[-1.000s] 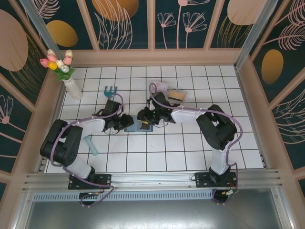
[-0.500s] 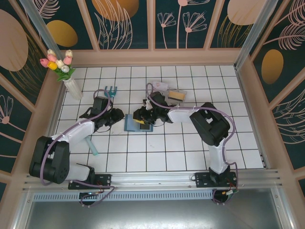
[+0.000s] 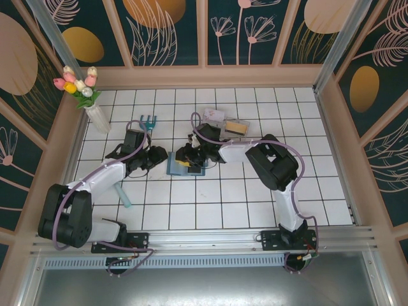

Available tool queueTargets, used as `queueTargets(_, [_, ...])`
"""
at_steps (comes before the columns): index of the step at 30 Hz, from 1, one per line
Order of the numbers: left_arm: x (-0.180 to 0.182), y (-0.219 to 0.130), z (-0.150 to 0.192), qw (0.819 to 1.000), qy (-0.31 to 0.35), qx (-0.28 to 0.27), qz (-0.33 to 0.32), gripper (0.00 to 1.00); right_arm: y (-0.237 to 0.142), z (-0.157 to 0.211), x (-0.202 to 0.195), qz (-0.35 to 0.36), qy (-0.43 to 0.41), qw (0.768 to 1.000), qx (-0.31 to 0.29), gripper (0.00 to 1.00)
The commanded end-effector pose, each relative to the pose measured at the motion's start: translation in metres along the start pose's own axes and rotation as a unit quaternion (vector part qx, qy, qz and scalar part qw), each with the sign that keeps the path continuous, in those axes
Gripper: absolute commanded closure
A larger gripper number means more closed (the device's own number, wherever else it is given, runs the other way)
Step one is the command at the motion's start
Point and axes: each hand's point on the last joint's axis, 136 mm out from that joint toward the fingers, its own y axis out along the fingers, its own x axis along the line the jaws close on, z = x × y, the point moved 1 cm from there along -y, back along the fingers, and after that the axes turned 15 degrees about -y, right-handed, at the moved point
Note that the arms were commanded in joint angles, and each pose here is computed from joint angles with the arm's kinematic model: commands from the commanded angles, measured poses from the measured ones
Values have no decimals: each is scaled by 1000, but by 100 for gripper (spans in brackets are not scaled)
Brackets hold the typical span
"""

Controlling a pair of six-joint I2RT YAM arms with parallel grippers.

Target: Take the credit cards out of the card holder

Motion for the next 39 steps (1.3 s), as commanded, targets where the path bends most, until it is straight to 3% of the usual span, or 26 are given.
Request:
queueTargets(1, [-7,-3,9,999,-1,22,28,67,-1,-6,8,-3,-10,1000,-7,64])
queueTargets(5, [-13,-3,12,999,2,29,39,67,-8,-7,12,-9,-17,1000,-22,52])
queueTargets(7, [-18,-2,15,998,11,36,45,67,-12,-6,11,-10,-13,1000,-27,51])
queueTargets(12, [-29,4,25,998,26,46,46,69,-18,-6,7,-2,-3,999,-32,59])
queueTargets(16, [-33,13,33,997,32,54,41,77,-33,-12,12,5,-10,999,-53,70])
queueTargets(23, [-45,24,41,996,41,68,47,84,-60,-15,10,56,-11,995,-84,78])
queueTargets(31, [-70,29,51,993,73,77,53,82,-73,-4,-25,141,17,985,-94,80])
queueTargets(39, [-73,53,66,993,79,86,27,81,-76,5,-54,201,52,974,-86,79])
